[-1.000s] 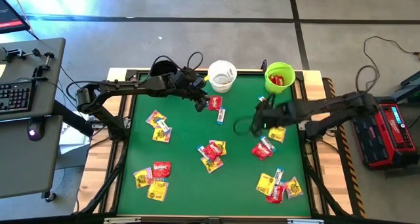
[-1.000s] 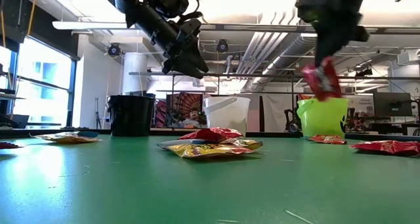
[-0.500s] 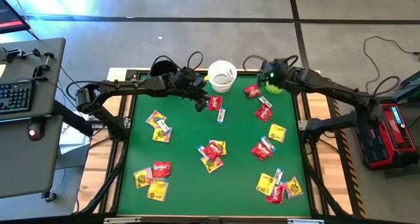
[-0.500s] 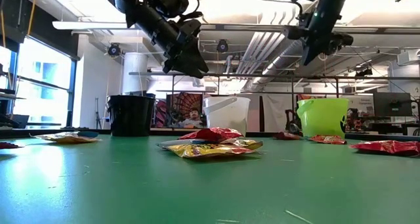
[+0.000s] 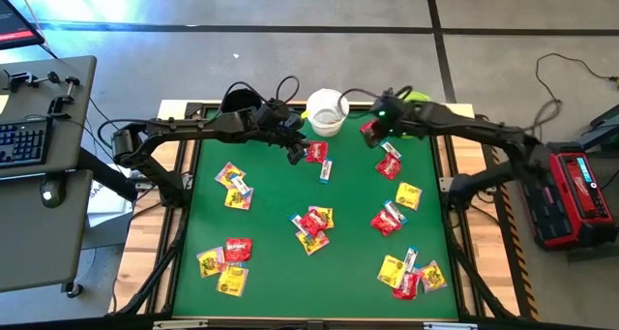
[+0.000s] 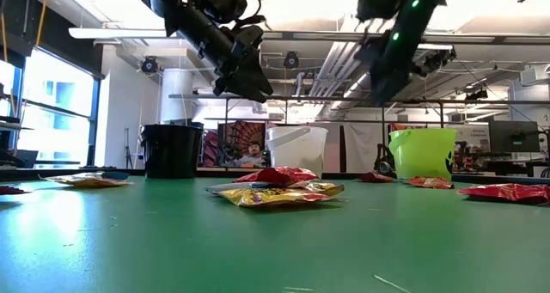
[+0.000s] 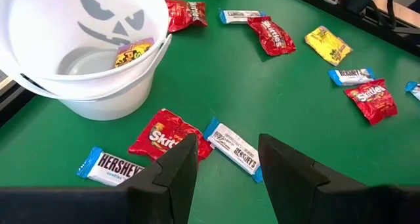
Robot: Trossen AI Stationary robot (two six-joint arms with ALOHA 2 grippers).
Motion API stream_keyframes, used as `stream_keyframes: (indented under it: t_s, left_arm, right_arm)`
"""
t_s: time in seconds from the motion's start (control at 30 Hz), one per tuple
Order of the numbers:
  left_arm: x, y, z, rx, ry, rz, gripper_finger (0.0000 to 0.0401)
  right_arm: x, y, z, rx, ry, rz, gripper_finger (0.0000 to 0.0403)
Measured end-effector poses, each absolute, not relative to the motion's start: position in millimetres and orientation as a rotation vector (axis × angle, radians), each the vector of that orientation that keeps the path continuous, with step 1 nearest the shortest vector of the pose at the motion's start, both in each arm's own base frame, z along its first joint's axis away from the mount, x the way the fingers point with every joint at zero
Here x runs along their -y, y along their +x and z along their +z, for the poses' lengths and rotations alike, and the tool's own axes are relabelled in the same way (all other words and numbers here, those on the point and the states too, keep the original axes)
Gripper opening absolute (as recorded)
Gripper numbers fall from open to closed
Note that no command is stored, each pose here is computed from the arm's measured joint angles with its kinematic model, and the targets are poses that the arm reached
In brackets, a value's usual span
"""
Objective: Sort candy by brand, put in halloween buckets
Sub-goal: Put the red candy into the green bucket
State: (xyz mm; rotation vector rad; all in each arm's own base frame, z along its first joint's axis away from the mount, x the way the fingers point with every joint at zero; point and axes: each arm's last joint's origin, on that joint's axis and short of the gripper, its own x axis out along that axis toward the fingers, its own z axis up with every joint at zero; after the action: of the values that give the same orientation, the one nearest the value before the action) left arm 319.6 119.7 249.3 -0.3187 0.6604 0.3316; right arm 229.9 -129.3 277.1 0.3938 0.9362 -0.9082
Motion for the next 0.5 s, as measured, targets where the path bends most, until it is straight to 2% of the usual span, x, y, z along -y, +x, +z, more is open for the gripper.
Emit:
stream_keyframes:
  t_s: [0.1,0.2,0.5]
  left_arm:
    - [-120.0,319.5,249.2,-0.661,-0.318,0.334,0.0154]
    - [-120.1,319.4,249.2,-0.661,-0.318,0.337,0.0154]
    - [-119.8,318.6,248.3,-0.674,-0.322,0.339,0.0154]
  right_arm:
    - [138.4,246.6,253.2,-1.034,0.324,-0.891,0.0169]
    - [147.7,262.1,229.0,-1.113,0.237,-0.870,0.0191]
    - [176.1,273.1,177.8,-1.266,0.179,-0.920,0.0197]
